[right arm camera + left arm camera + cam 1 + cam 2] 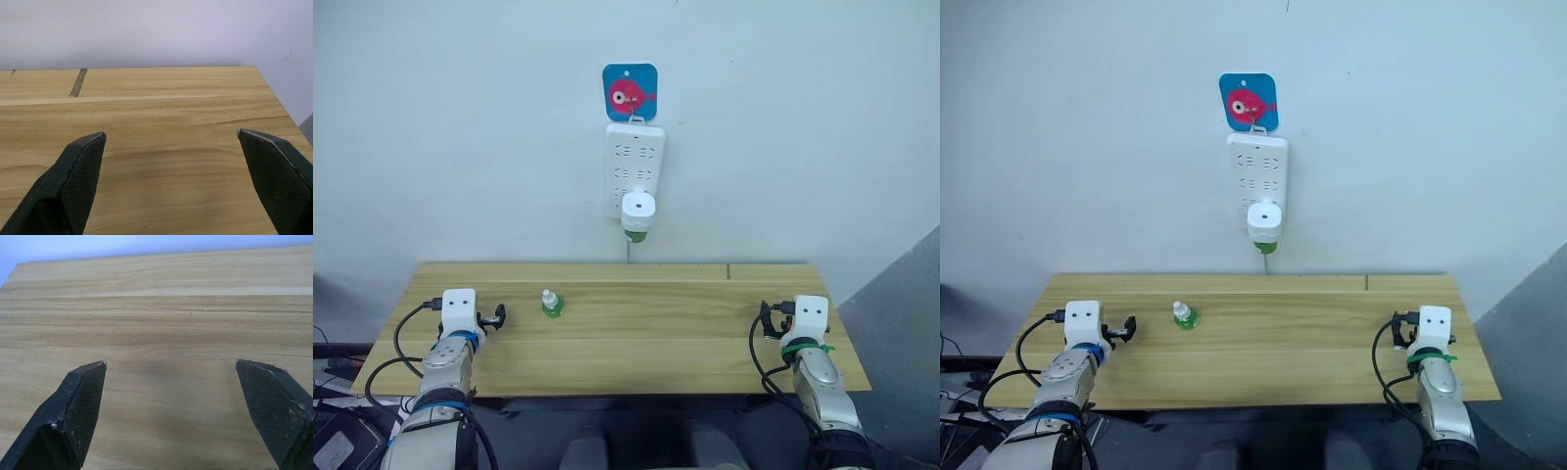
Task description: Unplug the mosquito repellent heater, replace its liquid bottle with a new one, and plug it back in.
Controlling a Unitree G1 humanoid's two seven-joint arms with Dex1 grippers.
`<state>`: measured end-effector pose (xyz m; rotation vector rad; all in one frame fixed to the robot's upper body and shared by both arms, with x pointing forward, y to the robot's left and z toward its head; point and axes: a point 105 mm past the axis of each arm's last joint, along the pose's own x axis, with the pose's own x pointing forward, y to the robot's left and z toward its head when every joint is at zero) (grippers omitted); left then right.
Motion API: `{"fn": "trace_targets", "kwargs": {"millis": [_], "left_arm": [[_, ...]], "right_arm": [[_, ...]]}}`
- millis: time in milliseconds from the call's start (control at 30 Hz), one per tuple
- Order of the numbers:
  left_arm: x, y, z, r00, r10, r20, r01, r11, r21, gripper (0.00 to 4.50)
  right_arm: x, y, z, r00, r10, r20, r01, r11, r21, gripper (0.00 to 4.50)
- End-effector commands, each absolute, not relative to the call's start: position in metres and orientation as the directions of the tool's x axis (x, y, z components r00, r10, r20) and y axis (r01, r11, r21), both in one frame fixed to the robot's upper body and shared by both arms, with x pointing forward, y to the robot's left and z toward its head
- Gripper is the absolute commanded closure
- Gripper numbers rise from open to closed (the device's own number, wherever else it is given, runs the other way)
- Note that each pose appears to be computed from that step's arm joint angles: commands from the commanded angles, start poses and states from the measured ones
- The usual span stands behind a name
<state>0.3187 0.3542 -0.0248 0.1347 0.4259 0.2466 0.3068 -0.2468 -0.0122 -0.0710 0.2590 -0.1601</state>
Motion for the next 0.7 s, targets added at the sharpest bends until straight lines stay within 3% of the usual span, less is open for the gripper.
{"fn": "trace_targets", "kwargs": {"millis": [33, 700], "left_arm": [[0.3212, 0.3655, -0.0106, 0.891, 0.294, -0.345, -0.237, 0.951, 0.199, 0.0], [0.3251, 0.3619, -0.005, 0.911, 0.256, -0.323, -0.205, 0.961, 0.183, 0.0]], "right_arm": [[0.3132, -0.249, 0.0048, 0.967, -0.166, -0.193, 0.15, 0.984, -0.097, 0.02], [0.3144, -0.2437, 0.0085, 0.97, -0.159, -0.183, 0.144, 0.985, -0.093, 0.02]]}}
